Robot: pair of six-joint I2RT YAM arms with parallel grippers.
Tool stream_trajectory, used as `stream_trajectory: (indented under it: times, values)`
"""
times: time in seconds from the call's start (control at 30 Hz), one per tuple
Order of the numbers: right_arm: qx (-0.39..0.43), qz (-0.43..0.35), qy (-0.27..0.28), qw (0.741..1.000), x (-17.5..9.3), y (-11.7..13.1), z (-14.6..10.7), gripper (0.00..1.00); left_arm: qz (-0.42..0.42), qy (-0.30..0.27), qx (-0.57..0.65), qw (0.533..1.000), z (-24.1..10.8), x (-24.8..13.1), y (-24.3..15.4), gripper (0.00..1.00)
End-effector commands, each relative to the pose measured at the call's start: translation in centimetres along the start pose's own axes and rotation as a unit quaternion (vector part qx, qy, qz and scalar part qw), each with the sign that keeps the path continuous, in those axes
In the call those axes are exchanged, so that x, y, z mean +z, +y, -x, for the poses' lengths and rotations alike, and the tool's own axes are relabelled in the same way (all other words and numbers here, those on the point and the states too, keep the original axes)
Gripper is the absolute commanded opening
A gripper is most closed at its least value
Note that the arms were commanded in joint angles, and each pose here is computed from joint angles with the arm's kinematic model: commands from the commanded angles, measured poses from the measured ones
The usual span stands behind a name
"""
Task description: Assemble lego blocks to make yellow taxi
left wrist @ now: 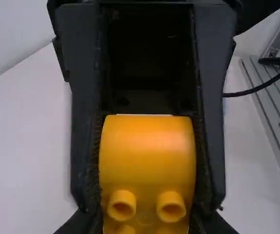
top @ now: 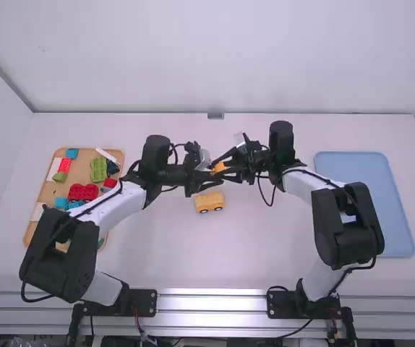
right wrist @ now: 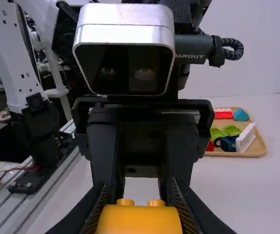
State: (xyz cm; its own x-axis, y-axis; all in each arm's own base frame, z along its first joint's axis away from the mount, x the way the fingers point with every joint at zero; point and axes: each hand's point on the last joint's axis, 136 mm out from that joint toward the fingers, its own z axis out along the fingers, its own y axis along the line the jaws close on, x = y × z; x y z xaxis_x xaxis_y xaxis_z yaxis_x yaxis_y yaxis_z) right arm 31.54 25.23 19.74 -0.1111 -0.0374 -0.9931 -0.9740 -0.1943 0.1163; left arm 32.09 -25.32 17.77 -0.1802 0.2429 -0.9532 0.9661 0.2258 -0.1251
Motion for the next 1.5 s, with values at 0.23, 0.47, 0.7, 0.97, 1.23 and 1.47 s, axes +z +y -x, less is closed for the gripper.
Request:
stream_trajectory:
  times: [0.23,0.47,0.7,0.97,1.23,1.47]
  values:
    - [0.05,-0.239,0.056,0.968,-2.6,-7.9,-1.5,0.99,0.196,0.151,-0.144,0.958,-6.0,-2.0,5.3,0.08]
    - [0.11,-0.456,0.135,0.873,-9.9,-12.9,-5.7,0.99,0.292,0.372,-0.17,0.864,-12.6,-8.4,4.8,0.05]
    - [0.097,-0.431,0.234,0.866,-10.1,-11.5,-8.6,0.99,0.173,0.47,-0.039,0.864,-17.0,-9.6,1.5,0.02]
    - [0.094,-0.403,0.27,0.869,-9.9,-10.6,-8.9,0.98,0.125,0.475,0.067,0.869,-19.3,-9.0,1.2,0.02]
    - [0.096,-0.379,0.253,0.885,-8.9,-10.2,-8.3,0.99,0.118,0.488,0.056,0.863,-21.0,-7.7,3.3,0.02]
    - [0.105,-0.376,0.256,0.884,-9.0,-9.9,-8.7,0.99,0.031,0.535,0.059,0.842,-21.8,-7.6,3.0,0.02]
